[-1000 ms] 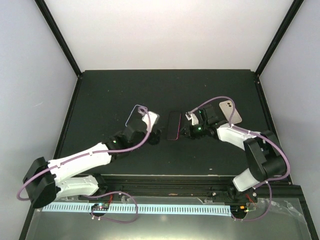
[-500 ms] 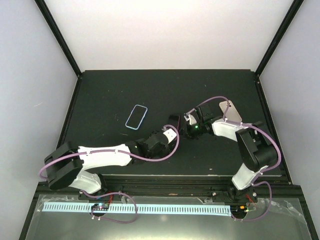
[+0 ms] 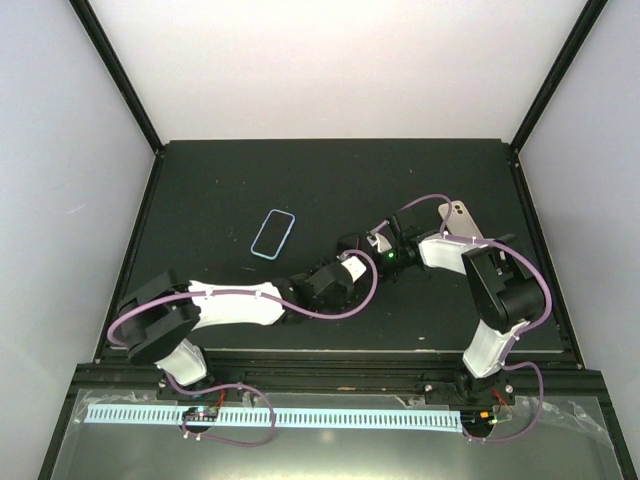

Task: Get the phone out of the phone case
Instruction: Remove the phone case from the phone.

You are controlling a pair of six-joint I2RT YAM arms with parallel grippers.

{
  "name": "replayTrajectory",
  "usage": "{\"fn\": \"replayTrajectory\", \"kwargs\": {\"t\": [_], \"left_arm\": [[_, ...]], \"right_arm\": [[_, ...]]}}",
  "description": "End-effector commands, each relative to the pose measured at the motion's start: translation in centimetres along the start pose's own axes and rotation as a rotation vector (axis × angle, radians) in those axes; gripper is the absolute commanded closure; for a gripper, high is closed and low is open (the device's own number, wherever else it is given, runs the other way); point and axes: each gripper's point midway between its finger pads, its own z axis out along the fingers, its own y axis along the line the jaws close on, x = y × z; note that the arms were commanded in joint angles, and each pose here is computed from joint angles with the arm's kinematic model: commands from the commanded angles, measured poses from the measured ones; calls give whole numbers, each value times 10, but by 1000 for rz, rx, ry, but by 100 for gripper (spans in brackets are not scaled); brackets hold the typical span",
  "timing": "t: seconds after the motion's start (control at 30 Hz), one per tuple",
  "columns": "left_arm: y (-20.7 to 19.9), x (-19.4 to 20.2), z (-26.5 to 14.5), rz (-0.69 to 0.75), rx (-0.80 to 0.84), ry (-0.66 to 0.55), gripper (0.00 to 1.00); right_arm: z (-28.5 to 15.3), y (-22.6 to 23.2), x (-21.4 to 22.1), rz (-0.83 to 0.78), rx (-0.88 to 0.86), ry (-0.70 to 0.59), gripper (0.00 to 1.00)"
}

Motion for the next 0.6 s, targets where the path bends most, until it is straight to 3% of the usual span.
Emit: {"fn": "replayTrajectory", "kwargs": {"t": [0.0,0.57], "left_arm": [[-4,-17,10,45,-20,-19,22],[7,-1,31,162,-159,71,28]], "right_arm": [[-2,12,-8,-44,-37,-7,99],[1,11,-6,-46,-46,16,99]]}}
